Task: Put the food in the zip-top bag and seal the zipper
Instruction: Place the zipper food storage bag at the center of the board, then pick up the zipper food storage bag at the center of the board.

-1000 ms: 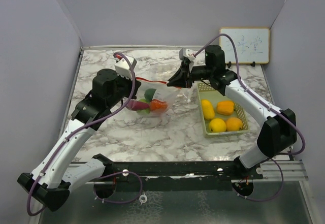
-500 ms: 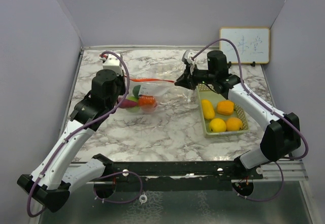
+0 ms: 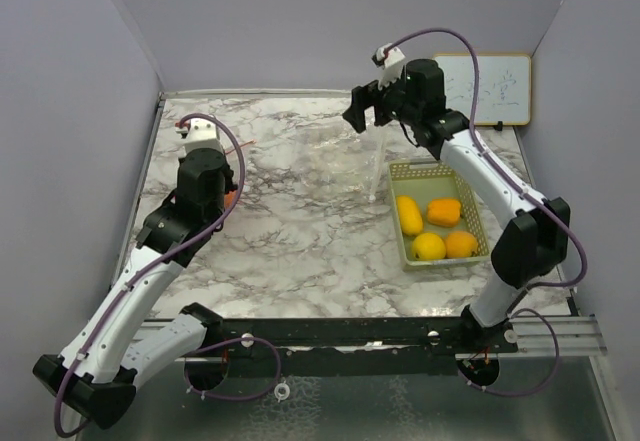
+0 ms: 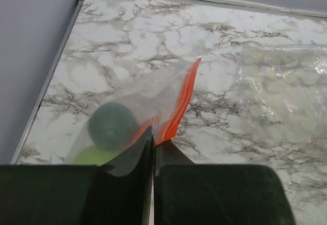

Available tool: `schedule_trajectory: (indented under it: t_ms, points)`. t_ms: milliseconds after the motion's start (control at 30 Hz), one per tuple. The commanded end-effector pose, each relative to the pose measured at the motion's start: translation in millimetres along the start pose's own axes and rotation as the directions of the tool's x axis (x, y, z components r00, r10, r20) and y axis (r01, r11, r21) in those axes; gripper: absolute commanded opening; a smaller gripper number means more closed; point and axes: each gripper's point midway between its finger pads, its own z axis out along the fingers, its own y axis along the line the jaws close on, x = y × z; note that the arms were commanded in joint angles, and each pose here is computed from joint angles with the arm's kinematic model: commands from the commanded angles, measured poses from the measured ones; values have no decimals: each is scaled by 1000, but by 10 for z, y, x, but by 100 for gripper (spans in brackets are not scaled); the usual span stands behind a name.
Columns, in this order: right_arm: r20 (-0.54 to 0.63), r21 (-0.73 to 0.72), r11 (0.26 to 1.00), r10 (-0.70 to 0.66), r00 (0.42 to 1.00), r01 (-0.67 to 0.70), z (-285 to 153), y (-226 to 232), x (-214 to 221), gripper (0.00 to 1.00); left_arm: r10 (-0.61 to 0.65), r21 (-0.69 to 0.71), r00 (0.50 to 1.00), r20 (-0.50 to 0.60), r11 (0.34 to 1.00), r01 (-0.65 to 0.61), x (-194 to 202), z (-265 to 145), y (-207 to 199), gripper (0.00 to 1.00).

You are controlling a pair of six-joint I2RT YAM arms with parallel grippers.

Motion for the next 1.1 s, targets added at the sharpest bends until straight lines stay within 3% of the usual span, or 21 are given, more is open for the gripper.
schedule_trajectory:
  t_ms: [0,100,133,167,367,433,567,900,967,1067]
  points:
    - [-108,358,924,182,977,-133,229,-704,279,100,-50,-54,998,28,997,51,-29,-14,108,18]
    - [-97,425,882,266,959,-202,267,-953,357,100,-63,25,997,47,998,62,-95,-44,-11,55]
    - [-85,426,872,305,949,-242,275,-1030,381,100,-70,70,995,69,995,65,-168,-59,-84,86]
    - [-74,422,861,345,936,-284,278,-1117,419,100,-77,130,993,94,989,65,-259,-78,-188,97]
    - [-95,313,854,464,881,-416,381,-1417,713,100,-98,415,977,188,910,11,-835,-59,-890,99]
    - [-114,275,857,479,871,-435,431,-1448,808,100,-75,515,981,182,857,-30,-895,14,-1205,92]
    - [-143,185,852,517,844,-490,527,-1433,971,100,-33,652,989,144,755,-70,-814,219,-1713,86]
    - [-234,50,794,599,766,-606,778,-1257,1353,94,79,789,995,65,607,-100,-239,701,-2442,76]
    - [-239,19,780,611,755,-625,802,-1208,1348,87,111,807,990,82,576,-131,-187,692,-2602,76]
    - [-258,-45,746,634,729,-665,817,-1098,1302,65,161,825,984,72,545,-149,12,729,-2799,76]
